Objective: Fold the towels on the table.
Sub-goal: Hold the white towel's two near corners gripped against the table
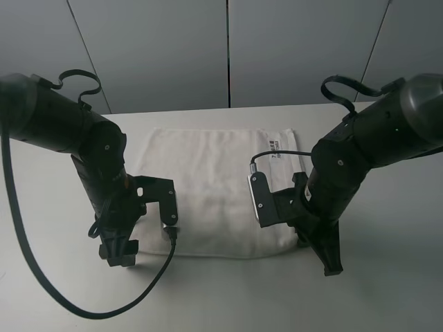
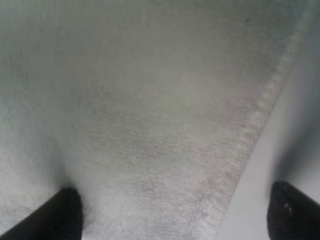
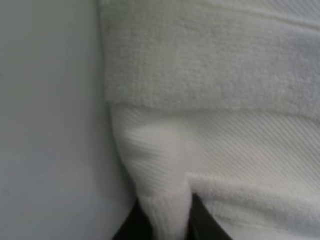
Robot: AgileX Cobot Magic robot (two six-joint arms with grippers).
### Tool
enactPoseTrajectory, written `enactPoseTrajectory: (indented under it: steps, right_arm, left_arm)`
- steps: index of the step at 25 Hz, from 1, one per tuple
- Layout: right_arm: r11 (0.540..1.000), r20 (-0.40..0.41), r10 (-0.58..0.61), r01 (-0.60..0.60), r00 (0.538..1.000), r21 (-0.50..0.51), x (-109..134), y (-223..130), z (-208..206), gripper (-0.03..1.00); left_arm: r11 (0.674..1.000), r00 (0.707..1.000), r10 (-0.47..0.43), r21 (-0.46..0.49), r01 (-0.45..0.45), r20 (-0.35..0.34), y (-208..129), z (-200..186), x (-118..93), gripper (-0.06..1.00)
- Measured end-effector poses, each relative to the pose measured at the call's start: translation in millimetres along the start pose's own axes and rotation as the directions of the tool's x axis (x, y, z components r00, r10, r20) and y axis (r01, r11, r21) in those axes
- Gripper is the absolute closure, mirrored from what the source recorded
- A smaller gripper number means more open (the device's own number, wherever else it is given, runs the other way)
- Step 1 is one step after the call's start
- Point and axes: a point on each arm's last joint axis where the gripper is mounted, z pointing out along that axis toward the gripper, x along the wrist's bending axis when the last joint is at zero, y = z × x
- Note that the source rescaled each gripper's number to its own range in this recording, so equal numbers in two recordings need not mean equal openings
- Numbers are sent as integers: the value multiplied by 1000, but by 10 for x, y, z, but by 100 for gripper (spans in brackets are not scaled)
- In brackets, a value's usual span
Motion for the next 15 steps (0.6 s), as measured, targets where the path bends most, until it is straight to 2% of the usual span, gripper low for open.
enactPoseTrajectory:
  steps: [7,9,11,15]
  right_arm:
    - [1000,1,2,-2,1000,-2,-1,2,0,95]
    - [1000,1,2,-2,1000,-2,-1,2,0,95]
    - [1000,1,2,-2,1000,-2,-1,2,0,95]
    - [1000,1,2,-2,1000,-2,-1,2,0,95]
  left_arm:
    - [1000,1000,-2,-1,2,-3,1,0,3,-1]
    - [1000,1000,-14,-4,14,-12,3,0,11,2]
    - [1000,999,-22,-5,22,-31,5,4,29,14]
    - [1000,998,-5,-8,5,-68,10,9,64,50]
